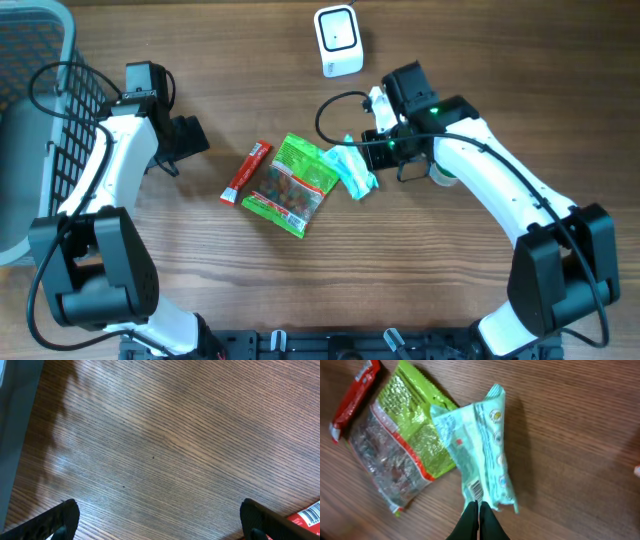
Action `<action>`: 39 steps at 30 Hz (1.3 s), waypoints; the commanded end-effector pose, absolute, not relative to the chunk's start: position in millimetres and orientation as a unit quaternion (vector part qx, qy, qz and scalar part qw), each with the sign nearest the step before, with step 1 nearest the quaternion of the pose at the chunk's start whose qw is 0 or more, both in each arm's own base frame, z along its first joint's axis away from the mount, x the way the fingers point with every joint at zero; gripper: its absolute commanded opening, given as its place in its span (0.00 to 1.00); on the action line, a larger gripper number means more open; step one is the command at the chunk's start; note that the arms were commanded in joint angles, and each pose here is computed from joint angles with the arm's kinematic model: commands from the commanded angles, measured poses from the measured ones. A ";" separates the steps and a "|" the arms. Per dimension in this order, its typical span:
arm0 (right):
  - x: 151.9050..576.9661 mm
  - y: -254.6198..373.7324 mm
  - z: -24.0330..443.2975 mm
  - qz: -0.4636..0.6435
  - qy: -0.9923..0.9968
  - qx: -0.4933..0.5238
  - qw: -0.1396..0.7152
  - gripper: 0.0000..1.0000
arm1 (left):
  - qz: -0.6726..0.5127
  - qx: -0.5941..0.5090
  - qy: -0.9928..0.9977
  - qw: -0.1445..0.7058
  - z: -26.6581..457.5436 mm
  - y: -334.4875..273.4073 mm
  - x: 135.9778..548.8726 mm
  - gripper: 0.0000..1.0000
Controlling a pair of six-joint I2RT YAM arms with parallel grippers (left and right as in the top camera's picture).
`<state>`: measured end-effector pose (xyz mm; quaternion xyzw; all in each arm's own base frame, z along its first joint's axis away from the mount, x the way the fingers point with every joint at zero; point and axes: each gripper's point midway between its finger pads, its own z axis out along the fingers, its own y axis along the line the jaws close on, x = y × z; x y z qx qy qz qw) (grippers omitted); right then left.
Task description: Scan the item barcode
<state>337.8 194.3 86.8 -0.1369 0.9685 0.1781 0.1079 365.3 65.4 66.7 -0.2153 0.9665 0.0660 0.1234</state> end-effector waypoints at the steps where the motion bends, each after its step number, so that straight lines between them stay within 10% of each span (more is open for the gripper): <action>1: 336.6 189.5 69.0 0.160 0.971 -0.148 0.103 0.04 | 0.063 -0.214 0.965 0.138 76.6 66.8 370.1 1.00; 39: 324.2 194.1 14.4 0.028 0.947 -0.268 0.175 0.23 | 0.063 -0.214 0.965 0.138 76.6 66.8 370.1 1.00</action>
